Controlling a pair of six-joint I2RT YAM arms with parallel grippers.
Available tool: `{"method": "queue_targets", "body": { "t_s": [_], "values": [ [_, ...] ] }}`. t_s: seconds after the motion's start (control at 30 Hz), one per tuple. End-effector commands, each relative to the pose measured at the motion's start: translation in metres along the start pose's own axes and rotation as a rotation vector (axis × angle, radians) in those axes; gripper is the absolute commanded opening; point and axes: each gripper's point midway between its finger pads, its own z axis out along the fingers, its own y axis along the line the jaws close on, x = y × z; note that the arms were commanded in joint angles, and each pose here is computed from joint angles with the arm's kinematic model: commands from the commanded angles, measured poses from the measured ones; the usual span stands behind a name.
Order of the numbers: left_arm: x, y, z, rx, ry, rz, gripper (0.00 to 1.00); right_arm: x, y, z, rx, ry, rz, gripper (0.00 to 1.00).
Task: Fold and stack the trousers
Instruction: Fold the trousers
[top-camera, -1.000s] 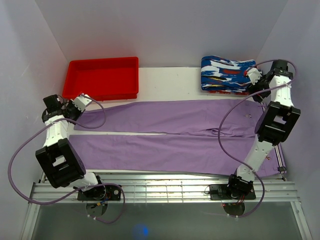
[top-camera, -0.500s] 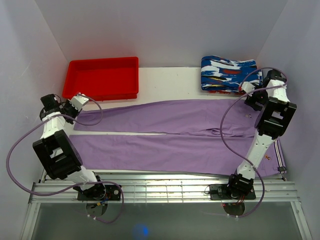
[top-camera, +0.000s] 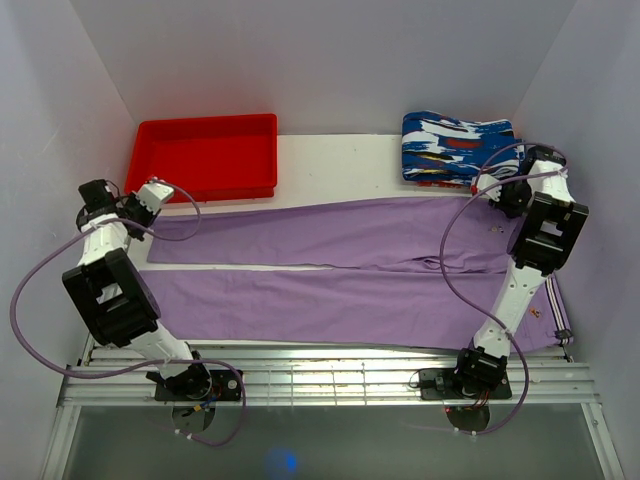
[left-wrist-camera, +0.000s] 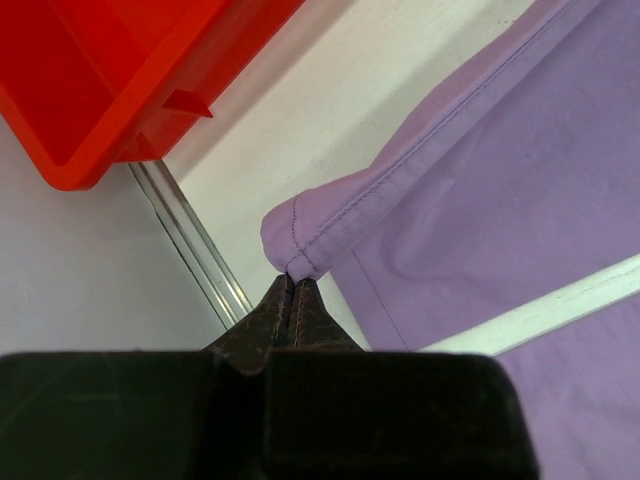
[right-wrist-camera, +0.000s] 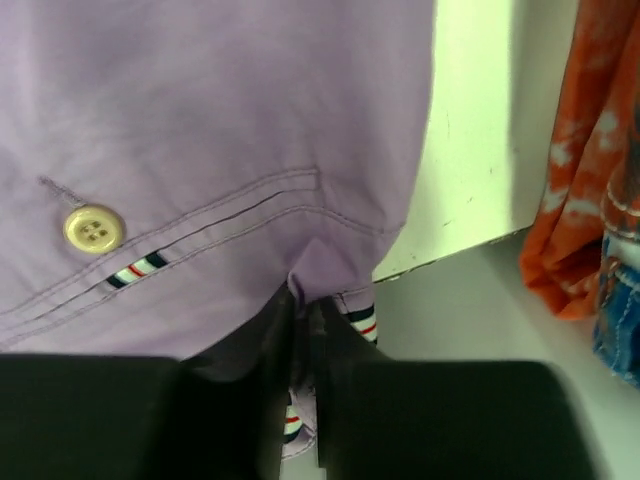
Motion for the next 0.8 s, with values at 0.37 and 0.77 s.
{"method": "queue_targets", "body": {
  "t_s": [0.37,0.77],
  "values": [
    [-0.036,0.063,-0.041,-0.147,-0.112,-0.087,0.0,-0.023,-0.033,-0.133,0.312,-0.115,0.131,0.08],
    [-0.042,0.106,-0.09,-0.262,-0.25,-0.218,0.0,-0.024,-0.014,-0.226,0.612,-0.25,0.177,0.08]
  ]
}}
